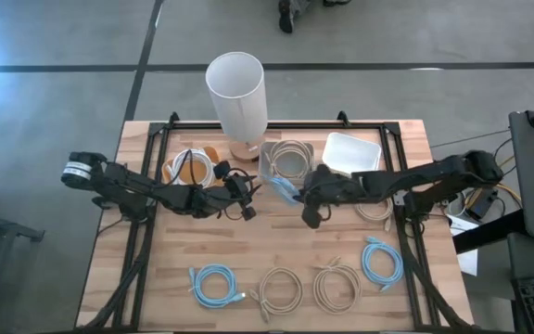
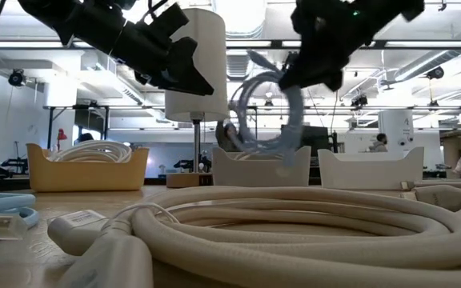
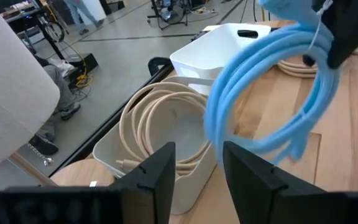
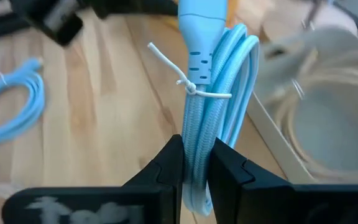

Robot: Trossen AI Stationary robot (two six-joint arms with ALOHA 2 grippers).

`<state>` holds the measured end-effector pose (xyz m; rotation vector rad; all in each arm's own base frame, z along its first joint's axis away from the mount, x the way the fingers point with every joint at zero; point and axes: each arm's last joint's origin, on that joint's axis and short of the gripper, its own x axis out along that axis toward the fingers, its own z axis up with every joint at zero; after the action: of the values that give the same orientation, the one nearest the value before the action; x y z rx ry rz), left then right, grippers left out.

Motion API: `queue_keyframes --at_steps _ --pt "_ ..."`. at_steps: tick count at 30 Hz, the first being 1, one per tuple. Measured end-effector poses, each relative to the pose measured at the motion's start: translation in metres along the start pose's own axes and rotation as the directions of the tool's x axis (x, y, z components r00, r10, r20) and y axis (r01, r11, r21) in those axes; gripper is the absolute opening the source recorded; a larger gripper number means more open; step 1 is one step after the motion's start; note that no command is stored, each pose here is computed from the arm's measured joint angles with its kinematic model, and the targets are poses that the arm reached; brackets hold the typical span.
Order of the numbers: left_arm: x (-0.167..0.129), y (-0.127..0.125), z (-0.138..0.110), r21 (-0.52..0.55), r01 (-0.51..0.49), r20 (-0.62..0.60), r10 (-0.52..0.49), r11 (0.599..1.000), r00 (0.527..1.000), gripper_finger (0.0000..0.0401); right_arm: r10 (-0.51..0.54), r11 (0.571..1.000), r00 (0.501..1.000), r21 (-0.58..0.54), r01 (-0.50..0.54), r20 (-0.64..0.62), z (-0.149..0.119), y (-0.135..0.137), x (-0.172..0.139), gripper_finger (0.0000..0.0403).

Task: Sort HDMI cables
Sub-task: Put the top blue HDMI cable into the white bin

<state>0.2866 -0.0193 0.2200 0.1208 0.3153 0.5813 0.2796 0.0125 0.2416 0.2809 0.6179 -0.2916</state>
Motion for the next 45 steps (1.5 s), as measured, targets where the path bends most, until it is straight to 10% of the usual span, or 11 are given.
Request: queue_keyframes --at_steps 22,29,38,45 --pt "0.000 0.001 -0.003 0.012 -0.006 -0.019 0.006 1.000 1.000 0.0140 -0.473 0.881 0.827 -0.167 0.443 -0.303 0.052 -0.064 -0.127 0.0047" --pt "0.000 0.001 -0.003 0.015 -0.006 -0.022 0.007 1.000 1.000 0.0140 -0.314 0.948 0.834 -0.194 0.251 -0.454 0.047 -0.087 -0.113 0.0047" --pt "0.000 0.001 -0.004 0.021 -0.007 -0.029 0.008 1.000 1.000 0.0140 -0.354 0.935 0.797 -0.197 0.294 -0.489 0.052 -0.125 -0.096 0.0047" --pt "0.000 0.001 -0.005 0.027 -0.007 -0.035 0.008 1.000 0.999 0.0140 -0.197 0.980 0.780 -0.114 0.161 -0.594 0.043 -0.147 -0.067 0.0047"
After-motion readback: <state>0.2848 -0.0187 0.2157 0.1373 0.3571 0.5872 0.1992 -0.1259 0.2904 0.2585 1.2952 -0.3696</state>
